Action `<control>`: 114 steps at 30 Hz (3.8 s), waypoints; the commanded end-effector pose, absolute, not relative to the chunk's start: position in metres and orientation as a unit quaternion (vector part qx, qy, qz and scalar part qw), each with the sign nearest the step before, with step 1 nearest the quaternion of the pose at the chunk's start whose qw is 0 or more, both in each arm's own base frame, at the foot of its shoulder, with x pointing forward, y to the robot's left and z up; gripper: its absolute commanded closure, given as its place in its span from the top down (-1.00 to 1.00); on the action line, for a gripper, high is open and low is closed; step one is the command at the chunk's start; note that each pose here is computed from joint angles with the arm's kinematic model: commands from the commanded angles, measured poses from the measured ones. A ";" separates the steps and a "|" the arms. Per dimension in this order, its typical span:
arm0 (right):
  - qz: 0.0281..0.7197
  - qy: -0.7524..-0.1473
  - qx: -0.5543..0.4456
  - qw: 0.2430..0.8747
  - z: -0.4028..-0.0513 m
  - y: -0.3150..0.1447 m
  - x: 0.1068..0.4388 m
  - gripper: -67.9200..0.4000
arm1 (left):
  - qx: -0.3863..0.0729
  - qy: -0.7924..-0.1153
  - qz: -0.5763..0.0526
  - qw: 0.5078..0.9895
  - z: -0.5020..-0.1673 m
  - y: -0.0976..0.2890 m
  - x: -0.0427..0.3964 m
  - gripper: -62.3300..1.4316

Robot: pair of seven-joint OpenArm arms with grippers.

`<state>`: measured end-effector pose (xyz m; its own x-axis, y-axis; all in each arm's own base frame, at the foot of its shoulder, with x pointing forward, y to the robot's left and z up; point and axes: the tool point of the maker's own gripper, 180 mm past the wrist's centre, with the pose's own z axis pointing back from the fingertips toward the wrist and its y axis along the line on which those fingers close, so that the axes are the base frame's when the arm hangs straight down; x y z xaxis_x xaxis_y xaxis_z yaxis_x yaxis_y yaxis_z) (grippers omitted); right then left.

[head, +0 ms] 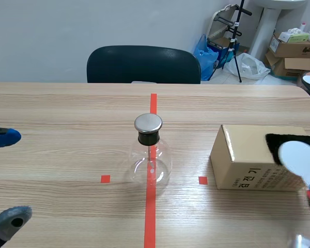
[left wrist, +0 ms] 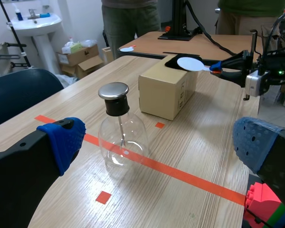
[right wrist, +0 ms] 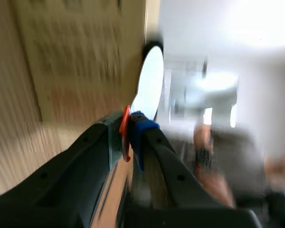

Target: Do the electroscope experiment

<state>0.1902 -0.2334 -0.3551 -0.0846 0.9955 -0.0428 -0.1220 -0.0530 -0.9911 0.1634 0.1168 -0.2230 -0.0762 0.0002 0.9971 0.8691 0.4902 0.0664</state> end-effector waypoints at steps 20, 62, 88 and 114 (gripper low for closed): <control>0.597 -0.521 -0.428 0.435 -0.347 -0.207 0.183 -0.96 | -0.351 -0.631 -0.370 0.585 -0.221 0.115 0.158 1.00; 0.570 -0.488 -0.467 0.467 -0.346 -0.229 0.186 -0.96 | -0.356 -0.626 -0.372 0.585 -0.222 0.114 0.157 1.00; 0.580 -0.468 -0.479 0.463 -0.347 -0.235 0.190 -0.96 | -0.355 -0.626 -0.373 0.586 -0.222 0.114 0.157 1.00; 0.499 -0.528 -0.550 0.412 -0.263 -0.161 0.237 -0.96 | -0.355 -0.625 -0.374 0.586 -0.223 0.114 0.157 1.00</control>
